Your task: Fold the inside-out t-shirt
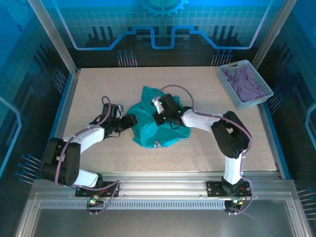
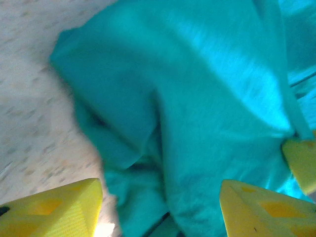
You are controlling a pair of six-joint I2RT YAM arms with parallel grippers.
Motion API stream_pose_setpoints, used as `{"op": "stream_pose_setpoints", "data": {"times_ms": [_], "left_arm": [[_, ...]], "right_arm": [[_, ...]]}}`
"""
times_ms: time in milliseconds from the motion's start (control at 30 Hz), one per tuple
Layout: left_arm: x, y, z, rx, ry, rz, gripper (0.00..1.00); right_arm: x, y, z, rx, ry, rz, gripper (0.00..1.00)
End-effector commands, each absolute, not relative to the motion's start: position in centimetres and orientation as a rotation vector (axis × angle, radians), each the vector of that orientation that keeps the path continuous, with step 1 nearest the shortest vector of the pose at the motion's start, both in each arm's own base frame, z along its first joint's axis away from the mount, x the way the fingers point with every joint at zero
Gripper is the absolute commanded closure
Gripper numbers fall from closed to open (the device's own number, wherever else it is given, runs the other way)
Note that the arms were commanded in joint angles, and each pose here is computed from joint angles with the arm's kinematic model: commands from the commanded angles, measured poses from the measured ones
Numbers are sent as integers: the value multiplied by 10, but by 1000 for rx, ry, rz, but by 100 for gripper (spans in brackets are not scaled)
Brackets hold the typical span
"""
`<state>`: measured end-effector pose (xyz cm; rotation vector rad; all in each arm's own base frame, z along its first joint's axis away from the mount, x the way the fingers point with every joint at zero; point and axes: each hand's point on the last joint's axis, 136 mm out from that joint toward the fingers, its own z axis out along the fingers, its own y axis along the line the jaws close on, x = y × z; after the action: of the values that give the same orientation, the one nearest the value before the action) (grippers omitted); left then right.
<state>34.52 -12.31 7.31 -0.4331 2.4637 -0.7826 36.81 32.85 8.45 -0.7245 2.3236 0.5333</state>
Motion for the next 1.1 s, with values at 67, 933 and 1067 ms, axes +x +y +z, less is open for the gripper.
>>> {"op": "stream_pose_setpoints", "data": {"times_ms": [67, 933, 1067], "left_arm": [[368, -162, 97, -309, 2395, -945, 37], [376, -151, 93, -349, 2348, -870, 100], [373, -150, 108, -331, 2313, -875, 100]], "right_arm": [[346, 321, 107, -667, 2279, 657, 99], [399, 364, 81, -748, 2313, 520, 52], [410, 363, 82, -698, 2333, 529, 78]]}}
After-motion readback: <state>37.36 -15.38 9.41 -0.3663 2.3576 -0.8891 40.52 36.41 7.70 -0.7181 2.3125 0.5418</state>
